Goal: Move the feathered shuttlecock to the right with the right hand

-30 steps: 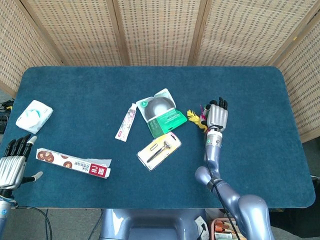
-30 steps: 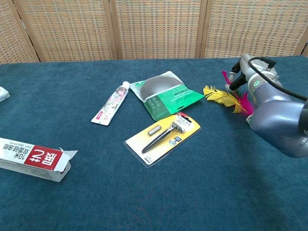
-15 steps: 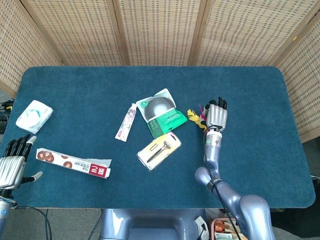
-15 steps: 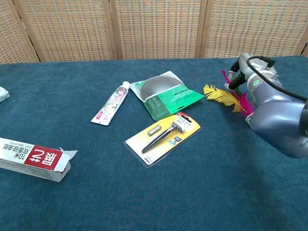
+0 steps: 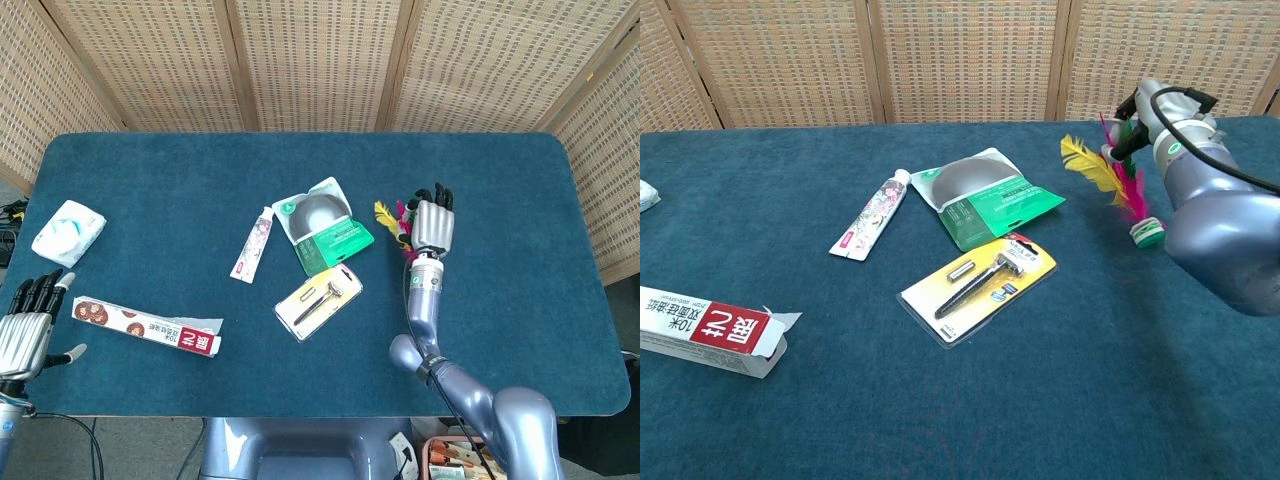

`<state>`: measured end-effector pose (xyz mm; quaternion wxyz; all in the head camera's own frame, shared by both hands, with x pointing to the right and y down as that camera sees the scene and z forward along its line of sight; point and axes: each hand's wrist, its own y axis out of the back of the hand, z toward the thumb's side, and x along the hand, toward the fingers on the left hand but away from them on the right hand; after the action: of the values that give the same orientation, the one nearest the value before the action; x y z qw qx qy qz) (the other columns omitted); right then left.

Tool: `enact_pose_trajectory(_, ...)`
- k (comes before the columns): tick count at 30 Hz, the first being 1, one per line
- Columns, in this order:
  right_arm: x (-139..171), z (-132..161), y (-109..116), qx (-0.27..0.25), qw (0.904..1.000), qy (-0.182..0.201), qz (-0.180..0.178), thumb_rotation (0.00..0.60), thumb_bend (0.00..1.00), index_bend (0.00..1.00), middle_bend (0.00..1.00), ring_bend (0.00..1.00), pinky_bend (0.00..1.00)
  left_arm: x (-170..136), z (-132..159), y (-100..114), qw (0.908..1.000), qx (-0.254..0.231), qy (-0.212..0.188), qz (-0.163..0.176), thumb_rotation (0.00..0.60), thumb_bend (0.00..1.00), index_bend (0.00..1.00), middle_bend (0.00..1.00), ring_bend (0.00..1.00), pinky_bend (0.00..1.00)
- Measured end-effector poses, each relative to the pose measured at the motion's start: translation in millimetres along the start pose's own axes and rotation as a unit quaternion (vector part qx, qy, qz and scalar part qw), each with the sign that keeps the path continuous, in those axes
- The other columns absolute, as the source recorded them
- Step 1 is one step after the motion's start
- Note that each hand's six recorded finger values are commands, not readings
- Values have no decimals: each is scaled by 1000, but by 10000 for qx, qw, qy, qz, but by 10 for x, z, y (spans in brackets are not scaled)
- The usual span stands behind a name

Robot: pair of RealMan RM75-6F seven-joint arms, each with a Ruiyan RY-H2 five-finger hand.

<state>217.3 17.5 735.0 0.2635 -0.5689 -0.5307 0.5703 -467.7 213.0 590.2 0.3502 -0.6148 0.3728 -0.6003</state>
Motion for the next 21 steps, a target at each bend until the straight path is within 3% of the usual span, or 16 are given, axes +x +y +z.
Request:
enact_pose_trajectory(9, 0, -16, 382, -527, 9978, -55, -390, 600, 522, 646, 249, 0, 0, -11, 21, -8, 10000, 2, -40, -12, 600, 0, 0, 0, 0, 0)
enact_pose_trajectory(14, 3, -310, 582, -999, 9921, -379, -662, 600, 521, 646, 249, 0, 0, -17, 54, -24, 9999, 33, -91, -32, 600, 0, 0, 0, 0, 0)
enact_pose_trajectory(21, -19, -677, 681, -1319, 9852, -658, -873, 600, 522, 646, 250, 0, 0, -28, 88, -40, 9999, 70, -131, -38, 600, 0, 0, 0, 0, 0)
